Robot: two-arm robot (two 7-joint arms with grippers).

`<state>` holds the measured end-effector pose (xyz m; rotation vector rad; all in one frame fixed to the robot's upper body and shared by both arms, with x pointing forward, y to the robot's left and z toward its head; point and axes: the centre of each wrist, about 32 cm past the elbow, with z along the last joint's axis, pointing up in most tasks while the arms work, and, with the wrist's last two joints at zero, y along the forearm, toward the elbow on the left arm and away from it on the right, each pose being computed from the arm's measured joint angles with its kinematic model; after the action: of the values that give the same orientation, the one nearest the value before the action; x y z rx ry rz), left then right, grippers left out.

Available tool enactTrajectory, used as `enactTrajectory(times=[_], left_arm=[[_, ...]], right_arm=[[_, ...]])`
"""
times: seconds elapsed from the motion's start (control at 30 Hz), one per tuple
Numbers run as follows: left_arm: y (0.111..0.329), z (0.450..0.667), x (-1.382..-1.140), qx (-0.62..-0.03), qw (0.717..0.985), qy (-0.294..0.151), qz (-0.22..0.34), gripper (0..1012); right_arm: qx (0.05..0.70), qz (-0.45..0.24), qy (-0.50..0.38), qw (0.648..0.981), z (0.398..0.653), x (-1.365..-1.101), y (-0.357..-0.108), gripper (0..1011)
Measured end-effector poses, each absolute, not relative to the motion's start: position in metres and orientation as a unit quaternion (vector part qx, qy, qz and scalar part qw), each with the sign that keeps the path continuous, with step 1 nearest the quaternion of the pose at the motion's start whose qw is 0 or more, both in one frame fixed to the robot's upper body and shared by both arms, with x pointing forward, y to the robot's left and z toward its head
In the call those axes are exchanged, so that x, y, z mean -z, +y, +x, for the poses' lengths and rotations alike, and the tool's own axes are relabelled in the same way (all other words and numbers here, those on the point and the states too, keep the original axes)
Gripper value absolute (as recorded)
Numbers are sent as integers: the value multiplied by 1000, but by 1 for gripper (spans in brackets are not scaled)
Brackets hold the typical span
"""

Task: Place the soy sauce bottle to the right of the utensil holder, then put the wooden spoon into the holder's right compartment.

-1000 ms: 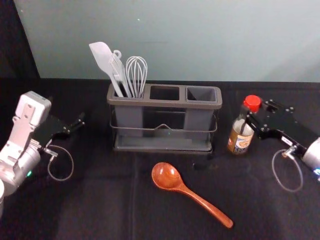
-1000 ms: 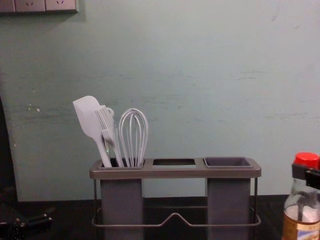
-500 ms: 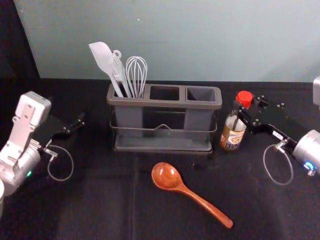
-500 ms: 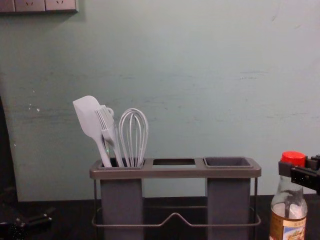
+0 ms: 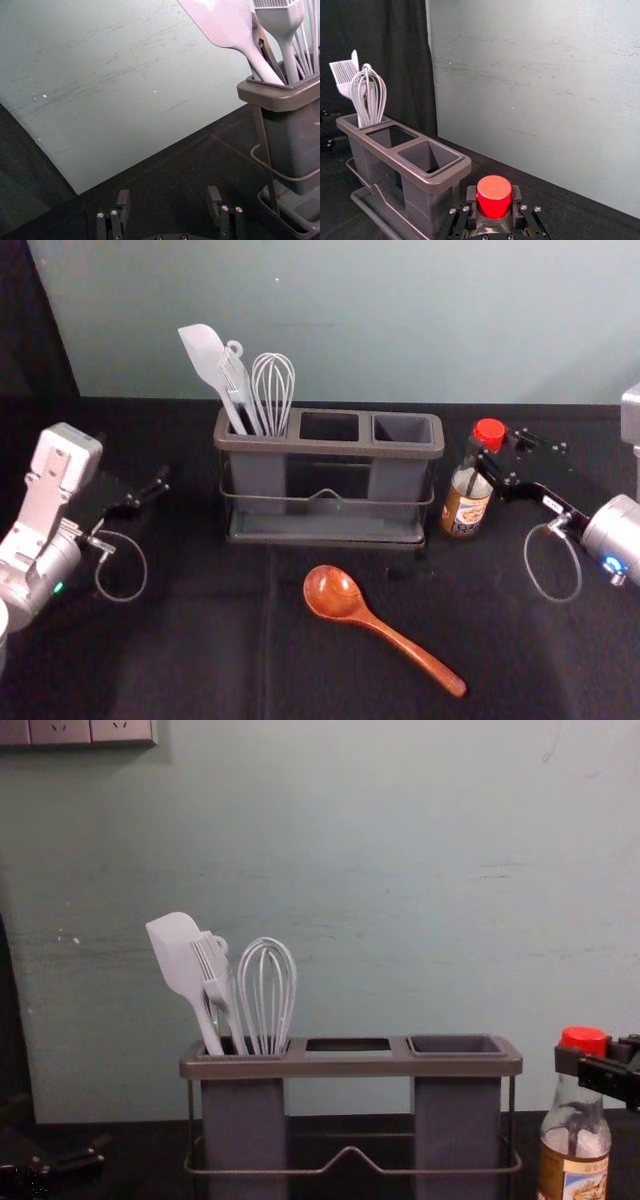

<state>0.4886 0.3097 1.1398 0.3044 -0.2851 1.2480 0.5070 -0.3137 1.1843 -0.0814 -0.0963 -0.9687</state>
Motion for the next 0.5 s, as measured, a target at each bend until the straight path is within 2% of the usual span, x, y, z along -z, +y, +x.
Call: enactTrajectory(times=[0.37,0.47,0.5], left_arm=[[310,489,-1140,-580,791,-132,142,1005],[310,489,-1140,-580,791,-132,141,1005],[310,489,-1140,-580,791,-132,142,1005]], right_arm=[[466,-39,-46,883,507,-1184,-314,387],[466,-40,-45,883,507,-1183,-314,429],[466,-40,-45,883,507,-1183,-314,472]])
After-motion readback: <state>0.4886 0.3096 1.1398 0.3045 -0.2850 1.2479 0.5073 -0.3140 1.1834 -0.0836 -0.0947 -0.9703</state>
